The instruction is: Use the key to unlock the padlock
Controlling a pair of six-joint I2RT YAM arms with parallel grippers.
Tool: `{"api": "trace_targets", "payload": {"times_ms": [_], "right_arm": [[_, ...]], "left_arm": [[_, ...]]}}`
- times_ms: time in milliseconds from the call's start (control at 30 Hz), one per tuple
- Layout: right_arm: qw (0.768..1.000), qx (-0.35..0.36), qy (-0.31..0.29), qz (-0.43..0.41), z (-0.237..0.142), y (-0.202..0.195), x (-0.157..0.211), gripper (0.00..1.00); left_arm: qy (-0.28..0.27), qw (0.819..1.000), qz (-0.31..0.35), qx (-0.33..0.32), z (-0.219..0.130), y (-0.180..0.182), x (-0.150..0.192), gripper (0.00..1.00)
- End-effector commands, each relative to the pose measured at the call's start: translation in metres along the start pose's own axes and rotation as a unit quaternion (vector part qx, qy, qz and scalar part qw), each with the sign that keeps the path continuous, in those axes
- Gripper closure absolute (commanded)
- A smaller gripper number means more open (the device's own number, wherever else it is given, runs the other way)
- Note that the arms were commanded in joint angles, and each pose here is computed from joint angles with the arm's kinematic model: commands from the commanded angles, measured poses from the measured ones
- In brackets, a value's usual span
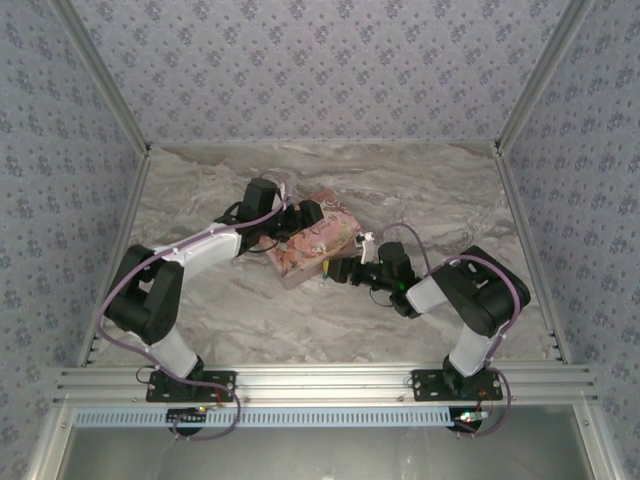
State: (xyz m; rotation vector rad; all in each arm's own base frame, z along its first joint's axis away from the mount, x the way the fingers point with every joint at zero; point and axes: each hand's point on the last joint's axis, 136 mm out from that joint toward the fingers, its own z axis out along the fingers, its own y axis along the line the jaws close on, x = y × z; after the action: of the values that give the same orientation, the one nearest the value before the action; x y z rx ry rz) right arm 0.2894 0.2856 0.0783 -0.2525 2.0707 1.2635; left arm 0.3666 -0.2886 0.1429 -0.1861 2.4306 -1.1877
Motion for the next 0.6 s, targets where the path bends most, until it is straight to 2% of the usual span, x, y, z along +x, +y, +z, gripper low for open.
{"api": "trace_targets", "payload": {"times_ms": [0, 300, 567], "right_arm": [[1.0, -0.011, -0.005, -0.008, 0.007, 0.001, -0.007, 0.38], [0.999, -0.038, 0.005, -0.004, 0.018, 0.007, -0.007, 0.4], [0.998, -0.06, 0.016, -0.002, 0.023, 0.014, -0.002, 0.45]], "left_arm": [[0.01, 1.0, -0.007, -0.025, 0.004, 0.016, 0.011, 0.17], [0.013, 1.0, -0.008, -0.022, 0.005, 0.016, 0.012, 0.17], [0.013, 1.0, -0.008, -0.023, 0.005, 0.016, 0.012, 0.17]]}}
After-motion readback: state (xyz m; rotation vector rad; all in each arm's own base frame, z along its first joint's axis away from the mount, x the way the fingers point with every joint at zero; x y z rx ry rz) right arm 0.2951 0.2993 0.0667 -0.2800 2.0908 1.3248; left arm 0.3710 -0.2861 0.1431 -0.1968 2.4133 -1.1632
